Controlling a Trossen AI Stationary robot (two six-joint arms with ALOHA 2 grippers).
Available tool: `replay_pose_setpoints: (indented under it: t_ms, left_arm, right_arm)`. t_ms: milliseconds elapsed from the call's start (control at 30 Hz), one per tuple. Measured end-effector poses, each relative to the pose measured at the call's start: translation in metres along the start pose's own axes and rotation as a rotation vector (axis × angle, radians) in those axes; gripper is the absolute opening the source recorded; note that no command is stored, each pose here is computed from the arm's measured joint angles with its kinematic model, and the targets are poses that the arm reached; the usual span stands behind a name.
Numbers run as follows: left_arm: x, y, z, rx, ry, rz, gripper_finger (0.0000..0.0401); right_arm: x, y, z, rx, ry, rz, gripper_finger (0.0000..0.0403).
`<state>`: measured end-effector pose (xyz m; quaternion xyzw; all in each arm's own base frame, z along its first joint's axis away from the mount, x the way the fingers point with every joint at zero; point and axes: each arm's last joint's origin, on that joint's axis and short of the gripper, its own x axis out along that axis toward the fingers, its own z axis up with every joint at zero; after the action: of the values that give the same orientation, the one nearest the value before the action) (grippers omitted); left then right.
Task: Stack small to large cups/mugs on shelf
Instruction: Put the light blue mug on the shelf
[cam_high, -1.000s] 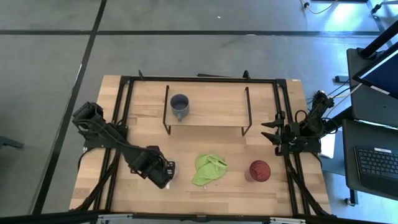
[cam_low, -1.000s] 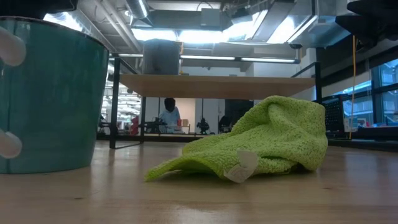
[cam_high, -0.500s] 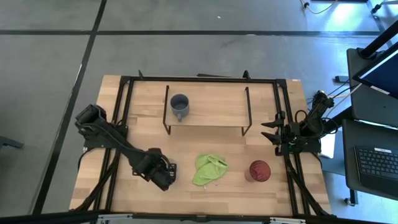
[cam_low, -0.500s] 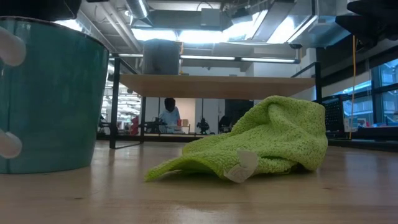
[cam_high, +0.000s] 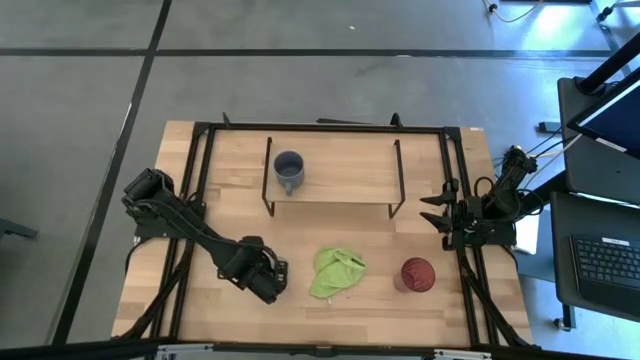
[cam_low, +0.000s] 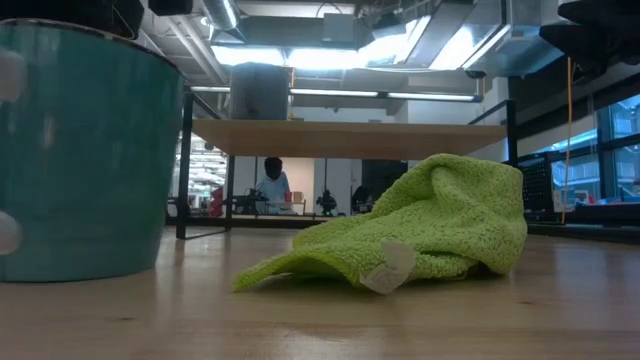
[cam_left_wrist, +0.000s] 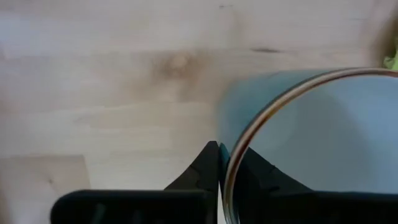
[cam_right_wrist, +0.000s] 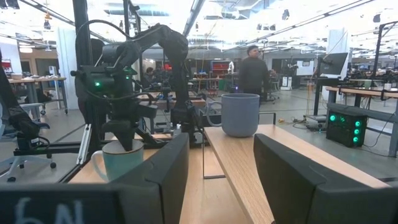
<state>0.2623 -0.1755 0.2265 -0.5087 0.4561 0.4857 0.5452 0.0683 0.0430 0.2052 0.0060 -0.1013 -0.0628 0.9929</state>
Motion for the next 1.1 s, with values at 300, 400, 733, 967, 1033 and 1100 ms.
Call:
replay_pose_setpoints:
  t_ms: [300, 400, 733, 967, 1033, 1100]
  left_arm:
    - [-0.008, -0.013, 0.010, 0.068, 0.041, -0.015, 0.0018]
    - [-0.031, -0.026, 0.017, 0.124, 0.073, -0.085, 0.0018]
    - [-0.122, -0.045, 0.070, 0.276, 0.006, -0.135, 0.0018]
    - [-0.150, -0.059, 0.109, 0.360, -0.023, -0.243, 0.0018]
    - [-0.153, -0.064, 0.118, 0.374, -0.029, -0.281, 0.0018]
    - [-0.151, -0.070, 0.127, 0.386, -0.035, -0.285, 0.0018]
  right_arm:
    - [0.000, 0.000, 0.000, 0.000, 0.000, 0.000, 0.0181]
    - [0.000, 0.000, 0.000, 0.000, 0.000, 0.000, 0.0181]
    - [0.000, 0.000, 0.000, 0.000, 0.000, 0.000, 0.0181]
    - [0.000, 0.000, 0.000, 0.000, 0.000, 0.000, 0.0181]
    - [0.000, 0.000, 0.000, -0.001, 0.000, 0.000, 0.0181]
    - [0.000, 0.000, 0.000, 0.000, 0.000, 0.000, 0.0181]
